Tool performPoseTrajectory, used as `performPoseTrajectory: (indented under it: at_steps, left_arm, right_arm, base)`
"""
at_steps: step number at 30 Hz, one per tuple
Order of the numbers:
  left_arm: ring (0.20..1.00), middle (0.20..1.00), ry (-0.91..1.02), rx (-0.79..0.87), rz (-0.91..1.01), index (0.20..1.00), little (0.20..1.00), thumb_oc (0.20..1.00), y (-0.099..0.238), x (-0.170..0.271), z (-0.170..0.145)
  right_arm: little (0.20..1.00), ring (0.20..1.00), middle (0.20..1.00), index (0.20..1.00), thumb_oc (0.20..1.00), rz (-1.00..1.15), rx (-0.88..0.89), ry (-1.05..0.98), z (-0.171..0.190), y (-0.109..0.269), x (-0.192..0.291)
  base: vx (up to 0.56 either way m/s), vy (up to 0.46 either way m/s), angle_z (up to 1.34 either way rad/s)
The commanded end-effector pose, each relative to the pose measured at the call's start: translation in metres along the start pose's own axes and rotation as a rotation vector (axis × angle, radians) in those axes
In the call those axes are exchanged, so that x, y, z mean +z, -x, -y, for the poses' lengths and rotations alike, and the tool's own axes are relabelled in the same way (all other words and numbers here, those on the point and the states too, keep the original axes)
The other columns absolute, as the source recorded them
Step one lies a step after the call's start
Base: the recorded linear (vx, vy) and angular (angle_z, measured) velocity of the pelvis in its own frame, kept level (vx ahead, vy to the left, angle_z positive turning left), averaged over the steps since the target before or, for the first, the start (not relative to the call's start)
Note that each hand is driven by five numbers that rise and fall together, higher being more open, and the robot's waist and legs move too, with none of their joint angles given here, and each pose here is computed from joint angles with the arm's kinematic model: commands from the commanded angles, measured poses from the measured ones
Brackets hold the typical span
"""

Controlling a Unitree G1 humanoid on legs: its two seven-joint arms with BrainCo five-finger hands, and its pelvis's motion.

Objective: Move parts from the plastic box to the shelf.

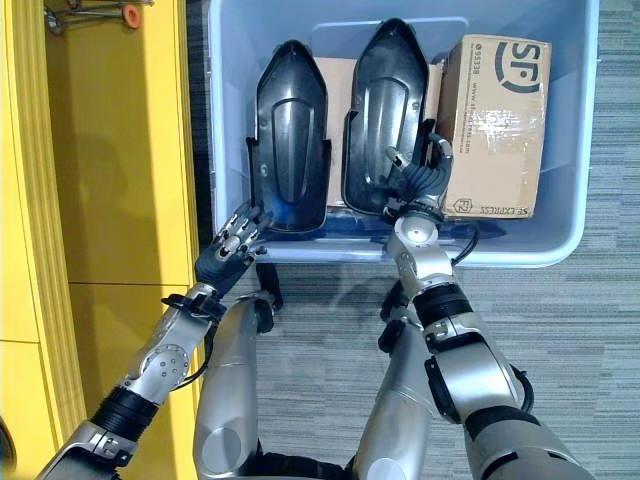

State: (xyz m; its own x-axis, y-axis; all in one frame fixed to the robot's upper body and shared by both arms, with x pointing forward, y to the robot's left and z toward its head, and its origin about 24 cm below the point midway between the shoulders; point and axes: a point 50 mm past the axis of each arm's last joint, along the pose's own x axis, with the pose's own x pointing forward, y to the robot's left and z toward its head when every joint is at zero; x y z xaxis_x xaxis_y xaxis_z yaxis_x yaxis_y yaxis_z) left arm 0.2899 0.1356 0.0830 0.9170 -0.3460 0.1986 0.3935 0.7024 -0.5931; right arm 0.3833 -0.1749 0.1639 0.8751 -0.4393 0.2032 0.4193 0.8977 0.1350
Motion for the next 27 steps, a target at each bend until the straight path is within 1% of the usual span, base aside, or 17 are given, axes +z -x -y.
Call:
performPoseTrajectory:
  at_steps: [1, 10, 15, 18, 23, 24, 27]
  left_arm:
    - [1.0, 1.0, 0.056, -0.02, 0.024, 1.0, 1.0, 1.0, 0.0, -0.009, 0.011]
    - [1.0, 1.0, 0.062, -0.012, 0.036, 1.0, 1.0, 1.0, 0.0, -0.014, 0.012]
    - [1.0, 1.0, 0.066, -0.002, 0.052, 1.0, 1.0, 1.0, 0.0, -0.016, 0.012]
    - [1.0, 1.0, 0.065, -0.004, 0.053, 1.0, 1.0, 1.0, 0.0, -0.016, 0.012]
    - [1.0, 1.0, 0.066, -0.005, 0.049, 1.0, 1.0, 1.0, 0.0, -0.019, 0.012]
    - [1.0, 1.0, 0.066, -0.004, 0.051, 1.0, 1.0, 1.0, -0.001, -0.018, 0.011]
    - [1.0, 1.0, 0.065, -0.005, 0.05, 1.0, 1.0, 1.0, -0.003, -0.017, 0.013]
  right_arm:
    - [1.0, 1.0, 1.0, 1.0, 1.0, 0.074, -0.023, -0.06, 0.005, 0.006, 0.006]
    - [1.0, 1.0, 1.0, 1.0, 1.0, 0.149, 0.003, -0.141, 0.001, 0.025, 0.006]
    - [1.0, 1.0, 1.0, 1.0, 1.0, 0.14, 0.006, -0.163, -0.002, 0.032, 0.002]
    - [1.0, 1.0, 1.0, 1.0, 1.0, 0.109, -0.012, -0.209, -0.002, 0.034, -0.001]
    - [1.0, 1.0, 1.0, 1.0, 1.0, -0.011, -0.058, -0.326, 0.004, 0.032, -0.015]
    - [1.0, 1.0, 1.0, 1.0, 1.0, -0.023, -0.051, -0.328, 0.004, 0.032, -0.017]
    - [1.0, 1.0, 1.0, 1.0, 1.0, -0.021, -0.004, -0.24, -0.001, 0.032, -0.02]
  base:
    - [0.0, 0.0, 0.0]
    - [0.0, 0.012, -0.03]
    - [0.0, 0.015, -0.05]
    - [0.0, 0.0, 0.0]
    - [0.0, 0.0, 0.0]
    - [0.0, 0.0, 0.0]
    - [0.0, 0.0, 0.0]
